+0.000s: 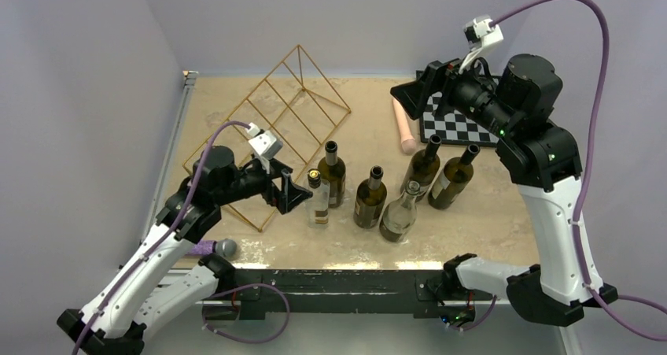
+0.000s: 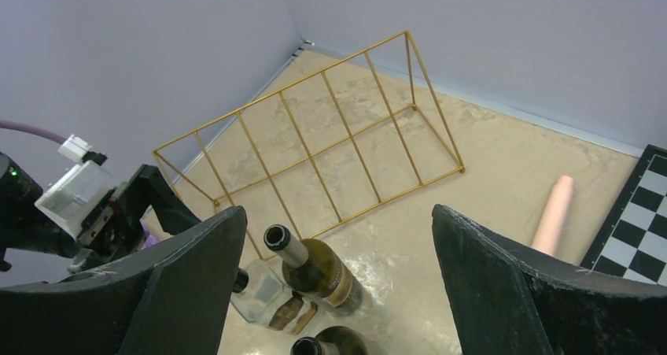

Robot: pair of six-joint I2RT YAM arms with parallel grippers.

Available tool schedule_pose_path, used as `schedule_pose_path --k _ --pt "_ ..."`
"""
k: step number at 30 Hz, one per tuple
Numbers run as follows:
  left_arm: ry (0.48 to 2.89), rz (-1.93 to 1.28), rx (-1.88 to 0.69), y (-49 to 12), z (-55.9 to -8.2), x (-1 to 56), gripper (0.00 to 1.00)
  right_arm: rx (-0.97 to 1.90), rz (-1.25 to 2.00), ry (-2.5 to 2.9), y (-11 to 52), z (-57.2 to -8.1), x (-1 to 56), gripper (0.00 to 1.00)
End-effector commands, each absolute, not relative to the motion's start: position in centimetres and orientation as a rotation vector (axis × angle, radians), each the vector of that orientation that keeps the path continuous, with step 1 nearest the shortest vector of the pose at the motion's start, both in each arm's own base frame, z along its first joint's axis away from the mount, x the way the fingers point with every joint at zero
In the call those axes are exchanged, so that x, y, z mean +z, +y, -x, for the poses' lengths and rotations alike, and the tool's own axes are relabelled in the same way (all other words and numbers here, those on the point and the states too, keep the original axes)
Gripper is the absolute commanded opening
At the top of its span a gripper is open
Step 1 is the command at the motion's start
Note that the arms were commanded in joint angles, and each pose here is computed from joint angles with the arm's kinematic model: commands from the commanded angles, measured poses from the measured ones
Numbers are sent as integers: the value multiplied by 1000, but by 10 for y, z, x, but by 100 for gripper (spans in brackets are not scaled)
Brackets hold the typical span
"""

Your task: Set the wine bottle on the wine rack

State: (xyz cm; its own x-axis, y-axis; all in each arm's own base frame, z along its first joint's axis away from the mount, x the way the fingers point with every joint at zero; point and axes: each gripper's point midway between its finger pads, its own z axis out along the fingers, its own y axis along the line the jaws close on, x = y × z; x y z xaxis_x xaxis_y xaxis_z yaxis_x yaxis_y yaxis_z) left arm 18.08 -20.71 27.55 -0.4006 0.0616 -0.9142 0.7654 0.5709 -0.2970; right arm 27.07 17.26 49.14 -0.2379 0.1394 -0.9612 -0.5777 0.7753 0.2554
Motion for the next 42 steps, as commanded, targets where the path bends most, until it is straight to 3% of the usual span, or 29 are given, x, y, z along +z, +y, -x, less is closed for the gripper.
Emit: schedule_pose_path --k 1,9,22,25,28,30,42 --pt "1731 -685 -955 -230 -192 295 99 658 277 1595 159 -265 511 92" --pt "1750 -694 -914 -250 -204 278 94 604 263 1620 150 -264 499 92" --pt "1762 -689 -768 -257 -213 259 61 509 279 1636 138 -266 491 92" --pt "1775 -695 -749 -258 -215 256 43 500 281 1638 138 -268 491 92" --pt "1784 -697 -722 -256 -215 255 12 492 283 1634 137 -268 492 92" --pt "1788 -679 -682 -250 -219 259 0 491 282 1633 137 -268 492 92" --pt "1774 -449 -464 -195 -232 329 0 490 282 1627 138 -272 492 92"
